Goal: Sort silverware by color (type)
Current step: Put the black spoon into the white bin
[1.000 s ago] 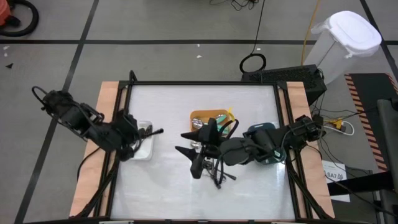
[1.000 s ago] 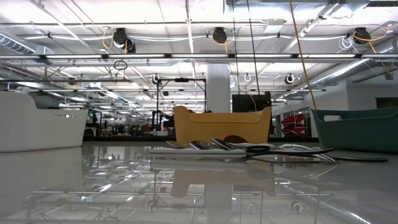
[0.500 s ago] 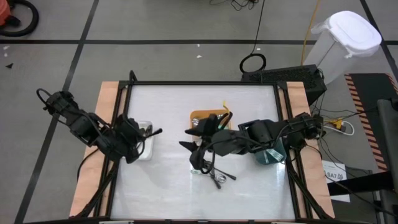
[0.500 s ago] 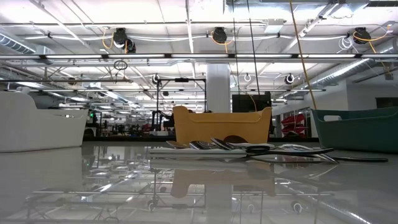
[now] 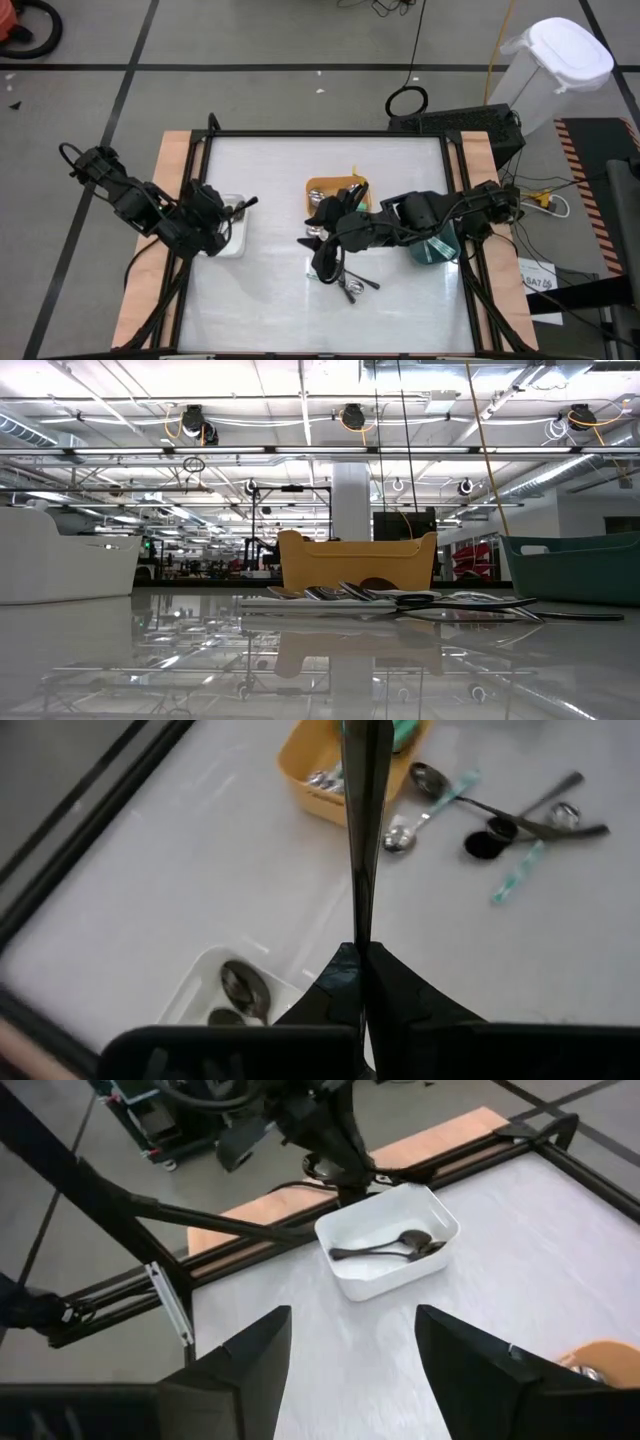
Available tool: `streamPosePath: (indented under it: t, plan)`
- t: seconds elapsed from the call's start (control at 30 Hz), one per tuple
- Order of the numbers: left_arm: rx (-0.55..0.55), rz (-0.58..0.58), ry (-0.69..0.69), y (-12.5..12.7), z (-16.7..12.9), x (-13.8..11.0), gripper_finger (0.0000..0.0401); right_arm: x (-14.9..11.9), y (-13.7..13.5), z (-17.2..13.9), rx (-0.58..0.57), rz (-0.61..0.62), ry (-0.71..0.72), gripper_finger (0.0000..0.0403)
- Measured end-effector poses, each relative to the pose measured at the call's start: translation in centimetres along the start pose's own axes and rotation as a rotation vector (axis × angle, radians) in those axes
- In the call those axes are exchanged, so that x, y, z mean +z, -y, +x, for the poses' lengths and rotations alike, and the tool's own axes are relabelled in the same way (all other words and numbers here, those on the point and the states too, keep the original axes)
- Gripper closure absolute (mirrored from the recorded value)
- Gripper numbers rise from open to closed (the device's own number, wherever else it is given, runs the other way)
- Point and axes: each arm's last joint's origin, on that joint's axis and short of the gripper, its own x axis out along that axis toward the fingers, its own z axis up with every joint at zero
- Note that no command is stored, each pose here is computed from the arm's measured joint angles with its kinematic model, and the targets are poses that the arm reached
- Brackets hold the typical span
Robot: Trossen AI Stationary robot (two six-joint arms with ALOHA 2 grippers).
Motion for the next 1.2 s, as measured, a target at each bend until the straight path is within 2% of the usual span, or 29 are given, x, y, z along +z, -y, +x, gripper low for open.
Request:
streamPosePath:
  t: [0.3,0.4,0.53,0.77,0.87,1.0,1.2]
  plan:
    - [-0.104,0.373,-0.081,0.5,-0.1,-0.4,0.0400,0.1,0.1,0.0,0.037,0.010,-0.031,0.0195]
    - [-0.139,0.458,-0.109,0.5,-0.1,-0.5,0.0400,0.2,0.3,0.1,0.032,0.043,-0.029,0.0195]
    - [-0.154,0.492,-0.119,0.6,-0.1,-0.5,0.0400,0.4,0.7,0.2,0.021,0.119,-0.026,0.0195]
    - [-0.221,0.597,-0.163,0.7,-0.2,-0.7,0.0400,0.3,0.4,0.3,0.030,0.122,-0.020,0.0195]
    - [-0.234,0.633,-0.168,0.7,-0.2,-0.7,0.0400,0.1,0.2,0.9,0.029,0.127,-0.022,0.0195]
    - [-0.245,0.671,-0.167,0.7,-0.2,-0.7,0.0400,-0.5,0.0,2.3,0.012,0.200,-0.049,0.0195]
    - [-0.288,0.728,-0.187,0.8,-0.3,-0.8,0.0400,-1.4,-0.8,3.4,0.043,0.256,-0.100,0.0195]
